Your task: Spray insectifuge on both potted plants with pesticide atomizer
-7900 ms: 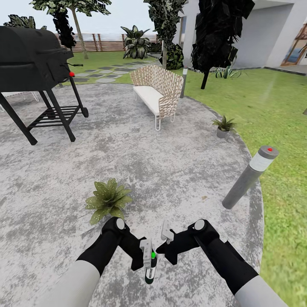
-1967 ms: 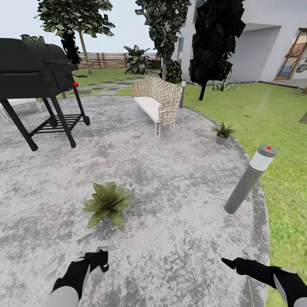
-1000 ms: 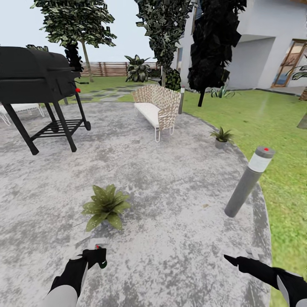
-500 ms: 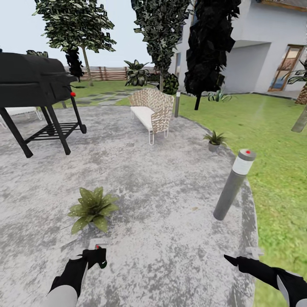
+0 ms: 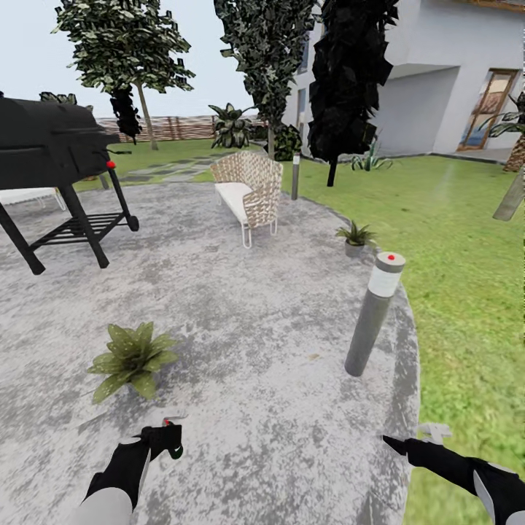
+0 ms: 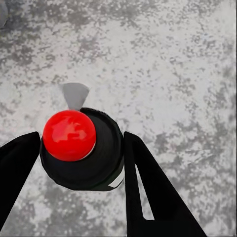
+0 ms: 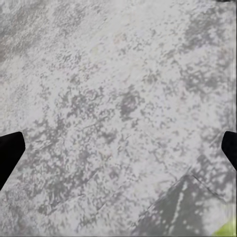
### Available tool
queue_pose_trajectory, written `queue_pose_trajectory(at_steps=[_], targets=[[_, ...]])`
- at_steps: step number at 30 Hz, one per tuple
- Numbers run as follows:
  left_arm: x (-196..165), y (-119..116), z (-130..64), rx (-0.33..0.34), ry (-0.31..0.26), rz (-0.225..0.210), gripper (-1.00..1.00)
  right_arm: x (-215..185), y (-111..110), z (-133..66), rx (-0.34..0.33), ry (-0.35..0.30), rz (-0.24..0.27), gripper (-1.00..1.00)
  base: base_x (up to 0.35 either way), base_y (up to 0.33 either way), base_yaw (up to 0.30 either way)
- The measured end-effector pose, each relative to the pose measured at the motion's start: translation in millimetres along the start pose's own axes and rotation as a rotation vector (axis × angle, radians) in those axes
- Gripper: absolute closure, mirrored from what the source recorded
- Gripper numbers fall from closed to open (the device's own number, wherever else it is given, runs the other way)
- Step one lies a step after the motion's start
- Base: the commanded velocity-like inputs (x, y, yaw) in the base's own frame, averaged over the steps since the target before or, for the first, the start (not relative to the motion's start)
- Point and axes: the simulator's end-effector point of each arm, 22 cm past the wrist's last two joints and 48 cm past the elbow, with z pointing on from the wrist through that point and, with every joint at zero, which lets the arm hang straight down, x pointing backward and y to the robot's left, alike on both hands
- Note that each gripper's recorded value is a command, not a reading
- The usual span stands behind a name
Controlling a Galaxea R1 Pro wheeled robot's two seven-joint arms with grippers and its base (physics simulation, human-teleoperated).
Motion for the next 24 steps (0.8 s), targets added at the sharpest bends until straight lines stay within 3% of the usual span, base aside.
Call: queue_pose_trajectory(at_steps=[24], targets=[[-17,-2,-9.2,0.003,-0.033,0.001,1.00,-15,6,-7.0,-0.007,-0.029,-0.007,-1.00,0.000,-0.336,-0.095]])
